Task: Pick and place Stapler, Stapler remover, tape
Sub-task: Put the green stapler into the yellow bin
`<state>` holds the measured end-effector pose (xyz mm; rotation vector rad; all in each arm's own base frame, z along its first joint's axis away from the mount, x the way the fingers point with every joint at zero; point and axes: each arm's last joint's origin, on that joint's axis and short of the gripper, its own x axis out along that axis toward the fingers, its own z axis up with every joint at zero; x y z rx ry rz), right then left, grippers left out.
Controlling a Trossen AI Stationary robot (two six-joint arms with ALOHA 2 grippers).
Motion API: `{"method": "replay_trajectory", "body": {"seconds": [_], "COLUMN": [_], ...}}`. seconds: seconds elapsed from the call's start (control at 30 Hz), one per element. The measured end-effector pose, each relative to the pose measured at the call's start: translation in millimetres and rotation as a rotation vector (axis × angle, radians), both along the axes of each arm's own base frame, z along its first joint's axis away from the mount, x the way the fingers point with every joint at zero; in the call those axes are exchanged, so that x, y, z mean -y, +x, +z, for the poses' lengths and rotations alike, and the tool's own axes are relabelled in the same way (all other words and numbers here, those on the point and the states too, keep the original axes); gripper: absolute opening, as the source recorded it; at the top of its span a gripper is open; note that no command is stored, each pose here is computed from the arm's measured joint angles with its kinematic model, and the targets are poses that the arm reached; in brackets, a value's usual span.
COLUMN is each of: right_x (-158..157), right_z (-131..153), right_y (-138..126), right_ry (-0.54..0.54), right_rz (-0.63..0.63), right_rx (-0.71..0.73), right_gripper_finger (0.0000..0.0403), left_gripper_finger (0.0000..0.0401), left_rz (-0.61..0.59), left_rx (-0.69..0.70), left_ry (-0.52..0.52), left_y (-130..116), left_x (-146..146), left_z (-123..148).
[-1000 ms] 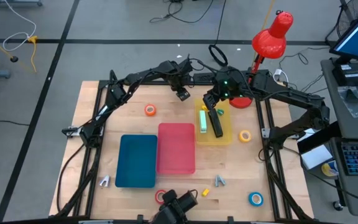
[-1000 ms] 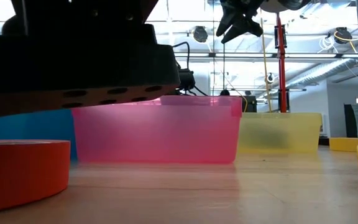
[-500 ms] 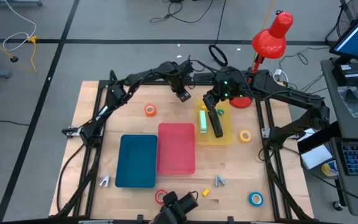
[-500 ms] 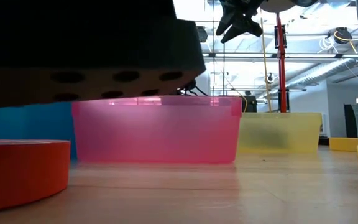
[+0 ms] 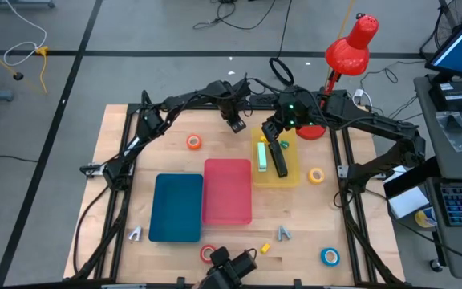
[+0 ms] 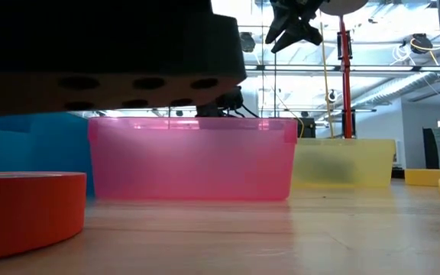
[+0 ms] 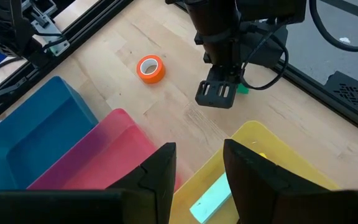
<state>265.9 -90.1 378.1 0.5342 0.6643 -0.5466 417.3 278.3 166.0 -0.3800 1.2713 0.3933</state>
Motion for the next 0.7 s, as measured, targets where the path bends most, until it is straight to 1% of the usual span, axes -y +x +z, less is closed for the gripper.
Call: {"method": "replay_trajectory", "body": {"seconds": [0.23,0.3,0.47,0.6,0.7], "right_x": [0.0,0.0,0.1,0.1,0.1], "right_z": [0.0,0.0,0.0,0.0,0.0], "right_y": [0.0,0.0,0.0,0.0,0.0], "right_ry": [-0.001,-0.001,-0.002,-0.002,-0.002], "right_rz": [0.000,0.000,-0.001,-0.001,-0.001], "right_rx": [-0.001,-0.001,-0.001,-0.001,0.000], "right_gripper_finger": [0.0125,0.0125,0.0125,0.0125,0.0125], "left_gripper_finger": [0.0070,0.0060,0.0007,0.0010,0.0004], "left_rz": [-0.004,-0.005,-0.025,-0.026,-0.028], "left_rx": [-0.002,-0.002,-0.005,-0.009,-0.009], "left_ry": [-0.001,-0.001,0.005,0.010,0.011], "left_y": [-0.3,-0.3,-0.6,-0.6,-0.6], "left_x": [0.0,0.0,-0.4,-0.3,-0.3], "left_z": [-0.1,-0.1,-0.1,-0.1,-0.1]}}
